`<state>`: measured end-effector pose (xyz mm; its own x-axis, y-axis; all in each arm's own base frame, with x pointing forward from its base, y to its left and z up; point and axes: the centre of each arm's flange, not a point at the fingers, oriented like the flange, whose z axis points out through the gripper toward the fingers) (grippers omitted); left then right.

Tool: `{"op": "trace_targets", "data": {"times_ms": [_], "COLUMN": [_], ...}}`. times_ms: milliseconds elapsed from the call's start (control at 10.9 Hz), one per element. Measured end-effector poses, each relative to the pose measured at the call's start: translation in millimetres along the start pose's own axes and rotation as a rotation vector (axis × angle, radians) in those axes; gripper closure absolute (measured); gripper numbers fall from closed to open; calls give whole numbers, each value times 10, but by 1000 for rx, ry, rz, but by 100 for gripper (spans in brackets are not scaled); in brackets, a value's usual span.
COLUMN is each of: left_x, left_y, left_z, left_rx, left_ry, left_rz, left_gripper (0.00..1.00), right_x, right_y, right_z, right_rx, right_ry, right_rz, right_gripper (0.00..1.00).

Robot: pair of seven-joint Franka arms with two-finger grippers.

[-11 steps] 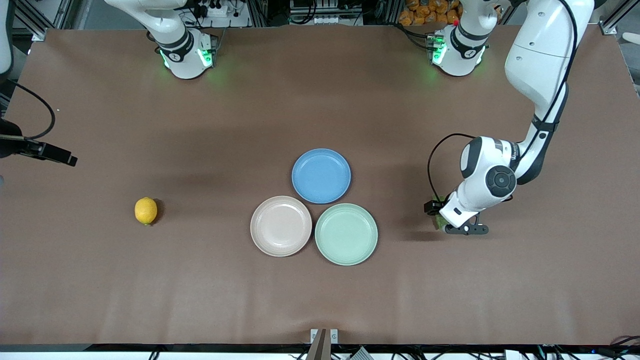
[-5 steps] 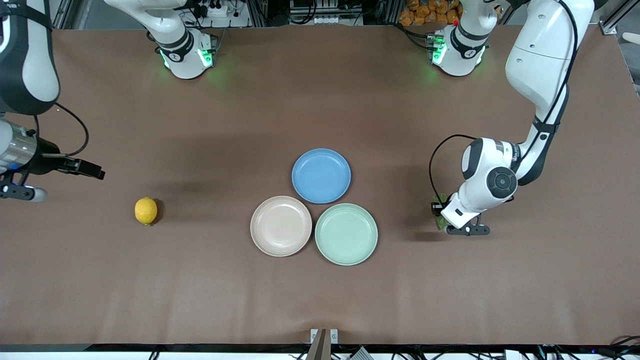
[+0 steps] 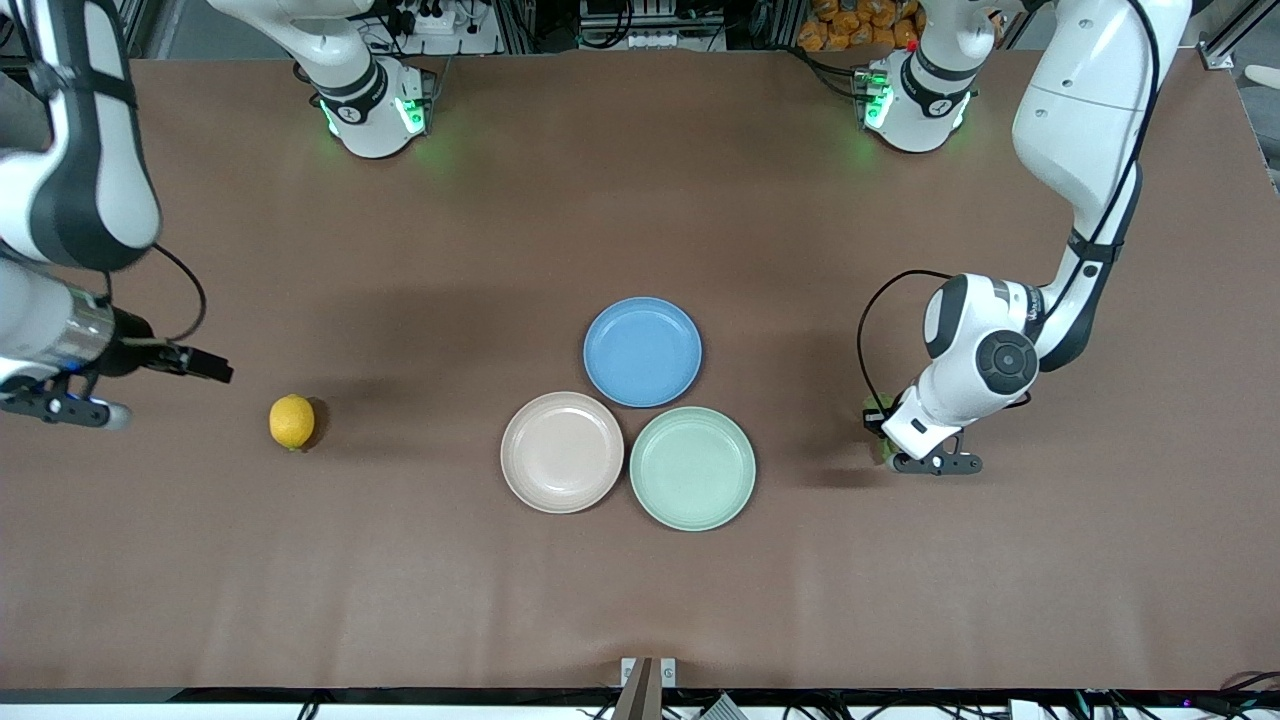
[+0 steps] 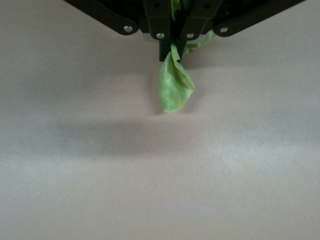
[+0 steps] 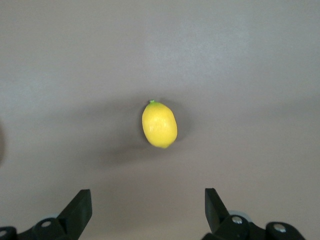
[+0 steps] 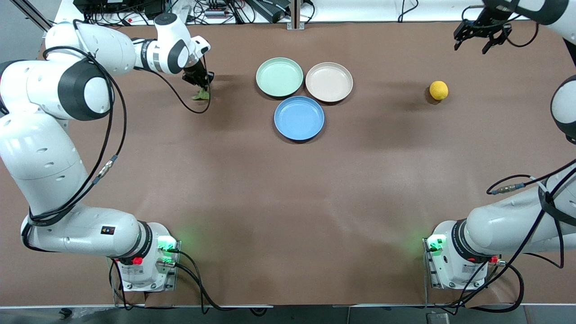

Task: Place lemon and lettuce in plates
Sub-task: 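Lift the lettuce with the left gripper while the right gripper reaches the lemon, then lower the lettuce onto the mint plate and open the left gripper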

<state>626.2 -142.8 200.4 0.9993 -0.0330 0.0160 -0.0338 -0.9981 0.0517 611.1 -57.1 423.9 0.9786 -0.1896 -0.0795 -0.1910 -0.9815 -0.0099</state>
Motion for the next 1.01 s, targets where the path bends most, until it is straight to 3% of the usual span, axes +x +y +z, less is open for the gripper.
{"op": "trace_targets", "data": {"times_ms": [368, 1011], "left_x": [80, 17], "left_y": [252, 1808], "left_z": [-398, -764], "left_rx": [-17, -96], "left_ry": [67, 158], "left_rz": [-3, -52], "left_gripper": [95, 95], "right_x": [69, 259], "right_y": [-8, -77], "right_z": [389, 1076], "right_rx": [-4, -14], "right_ry": [21, 67], "right_rz": [-2, -17], "right_gripper": [0, 0]}}
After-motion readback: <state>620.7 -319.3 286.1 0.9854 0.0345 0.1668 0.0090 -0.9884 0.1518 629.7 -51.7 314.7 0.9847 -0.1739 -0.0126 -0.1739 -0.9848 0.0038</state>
